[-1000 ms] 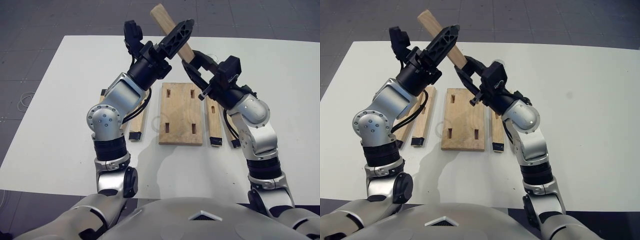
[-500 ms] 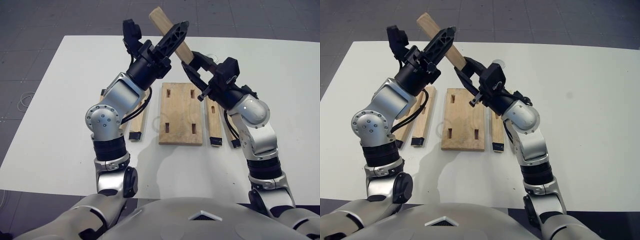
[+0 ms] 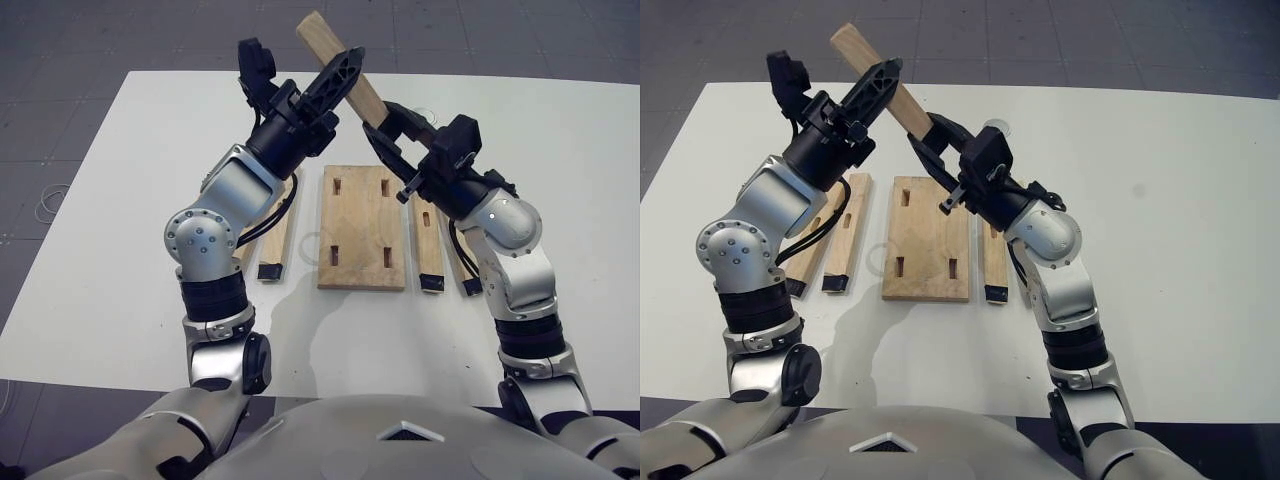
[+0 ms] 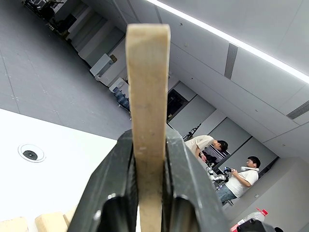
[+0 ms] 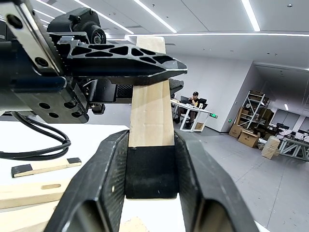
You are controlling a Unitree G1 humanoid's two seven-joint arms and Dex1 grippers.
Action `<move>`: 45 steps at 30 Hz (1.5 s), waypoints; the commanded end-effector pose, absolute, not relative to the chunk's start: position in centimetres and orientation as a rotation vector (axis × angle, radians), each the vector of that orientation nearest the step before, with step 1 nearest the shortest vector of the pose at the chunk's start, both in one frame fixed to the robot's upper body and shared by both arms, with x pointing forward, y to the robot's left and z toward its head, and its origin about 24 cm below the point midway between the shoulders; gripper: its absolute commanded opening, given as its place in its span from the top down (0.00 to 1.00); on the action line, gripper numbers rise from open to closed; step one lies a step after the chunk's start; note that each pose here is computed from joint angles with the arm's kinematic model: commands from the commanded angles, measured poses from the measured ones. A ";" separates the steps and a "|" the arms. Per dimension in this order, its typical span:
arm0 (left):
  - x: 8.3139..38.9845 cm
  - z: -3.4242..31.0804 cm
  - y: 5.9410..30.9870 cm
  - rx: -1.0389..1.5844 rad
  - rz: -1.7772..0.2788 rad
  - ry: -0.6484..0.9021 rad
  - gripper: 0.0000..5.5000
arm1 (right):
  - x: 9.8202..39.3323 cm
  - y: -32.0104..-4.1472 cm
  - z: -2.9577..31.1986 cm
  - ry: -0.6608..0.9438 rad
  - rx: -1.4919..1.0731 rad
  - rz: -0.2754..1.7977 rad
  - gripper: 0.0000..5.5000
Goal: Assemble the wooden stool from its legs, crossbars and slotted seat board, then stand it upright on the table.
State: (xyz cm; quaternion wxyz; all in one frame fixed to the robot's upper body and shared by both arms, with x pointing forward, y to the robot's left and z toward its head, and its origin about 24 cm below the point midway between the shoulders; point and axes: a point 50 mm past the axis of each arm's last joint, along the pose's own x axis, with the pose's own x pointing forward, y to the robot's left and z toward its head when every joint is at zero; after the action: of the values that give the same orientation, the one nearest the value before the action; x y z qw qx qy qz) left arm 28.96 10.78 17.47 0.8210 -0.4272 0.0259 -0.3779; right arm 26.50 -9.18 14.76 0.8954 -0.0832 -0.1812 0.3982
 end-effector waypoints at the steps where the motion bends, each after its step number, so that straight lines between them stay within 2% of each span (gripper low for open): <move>1: 29.0 17.8 10.8 -0.910 -0.811 0.040 0.92 | 26.6 -9.5 14.2 -0.342 -0.200 0.821 0.76; 2: 29.0 17.8 10.7 -0.910 -0.810 0.040 0.92 | 26.5 -9.5 14.1 -0.331 -0.195 0.826 0.69; 5: 29.0 17.7 10.7 -0.906 -0.809 0.043 0.92 | 26.5 -9.4 14.1 -0.314 -0.184 0.836 0.62; 10: 29.0 17.6 10.8 -0.894 -0.802 0.039 0.92 | 26.6 -9.5 14.2 -0.309 -0.170 0.832 0.43; 12: 29.3 17.9 11.7 -0.846 -0.765 0.015 0.92 | 26.7 -10.2 13.5 -0.274 -0.234 0.810 0.38; 16: 29.3 17.8 12.8 -0.608 -0.700 -0.008 0.92 | 26.4 -12.0 11.1 -0.115 -0.306 0.783 0.38; 21: 28.0 14.2 11.1 -0.435 -0.660 0.038 0.92 | 27.0 -13.1 10.4 -0.042 -0.310 0.671 0.38; 23: 28.0 13.4 11.4 -0.354 -0.587 0.021 0.92 | 27.2 -13.4 10.3 -0.018 -0.316 0.638 0.38; 29: 26.9 13.6 16.4 -0.173 -0.321 -0.085 0.92 | 27.2 -14.2 9.6 0.056 -0.316 0.564 0.38; 35: 23.5 11.2 20.7 -0.073 -0.267 0.037 0.92 | 26.9 -15.3 8.9 0.090 -0.369 0.486 0.38; 39: 23.8 10.8 22.4 -0.048 -0.228 0.038 0.92 | 26.7 -16.2 8.3 0.120 -0.380 0.411 0.38; 45: 24.5 9.9 23.2 -0.004 -0.208 0.052 0.92 | 26.4 -16.0 8.2 0.129 -0.370 0.402 0.38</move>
State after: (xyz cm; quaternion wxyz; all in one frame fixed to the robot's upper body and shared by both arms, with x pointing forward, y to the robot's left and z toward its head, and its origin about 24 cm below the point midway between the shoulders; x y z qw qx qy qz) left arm 24.13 22.93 9.84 0.9941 -0.0133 0.0302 -0.1032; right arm 26.48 -15.95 8.03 0.9601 -0.1815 0.0622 0.2035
